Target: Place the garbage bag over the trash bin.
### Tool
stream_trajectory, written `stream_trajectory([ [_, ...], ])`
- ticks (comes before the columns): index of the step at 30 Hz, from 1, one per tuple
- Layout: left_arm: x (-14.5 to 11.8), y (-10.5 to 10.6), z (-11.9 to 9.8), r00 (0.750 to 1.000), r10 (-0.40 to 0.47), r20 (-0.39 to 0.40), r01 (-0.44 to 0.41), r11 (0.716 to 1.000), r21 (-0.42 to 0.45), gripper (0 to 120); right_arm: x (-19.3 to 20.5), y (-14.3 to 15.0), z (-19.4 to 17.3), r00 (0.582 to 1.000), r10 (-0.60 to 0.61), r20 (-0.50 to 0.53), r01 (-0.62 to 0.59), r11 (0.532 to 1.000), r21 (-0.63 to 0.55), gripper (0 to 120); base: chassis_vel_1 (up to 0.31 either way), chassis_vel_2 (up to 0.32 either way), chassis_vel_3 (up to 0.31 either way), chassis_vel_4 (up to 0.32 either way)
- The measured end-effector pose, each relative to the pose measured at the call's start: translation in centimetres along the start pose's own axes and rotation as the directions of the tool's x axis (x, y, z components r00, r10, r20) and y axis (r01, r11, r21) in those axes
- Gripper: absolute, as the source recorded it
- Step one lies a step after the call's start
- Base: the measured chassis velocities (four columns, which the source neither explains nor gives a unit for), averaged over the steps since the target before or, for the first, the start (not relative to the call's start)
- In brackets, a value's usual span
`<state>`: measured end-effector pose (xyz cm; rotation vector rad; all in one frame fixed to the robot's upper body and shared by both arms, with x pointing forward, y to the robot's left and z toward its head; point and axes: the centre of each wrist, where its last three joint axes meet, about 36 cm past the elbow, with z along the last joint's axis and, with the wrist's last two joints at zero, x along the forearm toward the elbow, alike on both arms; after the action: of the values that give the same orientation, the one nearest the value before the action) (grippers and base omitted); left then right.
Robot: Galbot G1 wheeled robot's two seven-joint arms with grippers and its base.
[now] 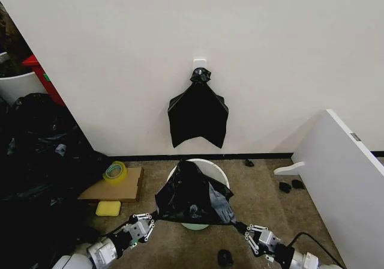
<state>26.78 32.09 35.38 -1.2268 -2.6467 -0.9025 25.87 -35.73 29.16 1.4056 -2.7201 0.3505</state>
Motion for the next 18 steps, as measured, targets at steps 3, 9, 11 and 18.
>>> stream_trajectory([
  [3,0.0,-0.2,0.3,1.0,-0.009,-0.01,0.009,1.0,-0.002,0,0.1,-0.5,0.6,1.0,0.004,0.001,-0.004,1.0,0.006,0,0.0,0.0,0.0,0.0],
  [9,-0.5,-1.0,1.5,0.998,-0.047,-0.038,0.048,0.999,0.008,0,0.0,-0.8,2.6,0.999,0.052,-0.008,-0.052,0.999,-0.001,0,0.0,0.0,0.0,0.0],
  [11,-0.6,-1.1,1.6,0.998,-0.056,-0.042,0.056,0.998,0.013,0,0.0,-0.8,2.9,0.998,0.063,-0.009,-0.063,0.998,-0.006,0,0.0,0.0,0.0,0.0],
  [18,-1.3,-1.8,2.5,0.994,-0.089,-0.069,0.092,0.995,0.042,0,-0.3,-0.9,4.8,0.99,0.139,0.0,-0.138,0.988,-0.063,0,0.0,0.0,0.0,0.0],
])
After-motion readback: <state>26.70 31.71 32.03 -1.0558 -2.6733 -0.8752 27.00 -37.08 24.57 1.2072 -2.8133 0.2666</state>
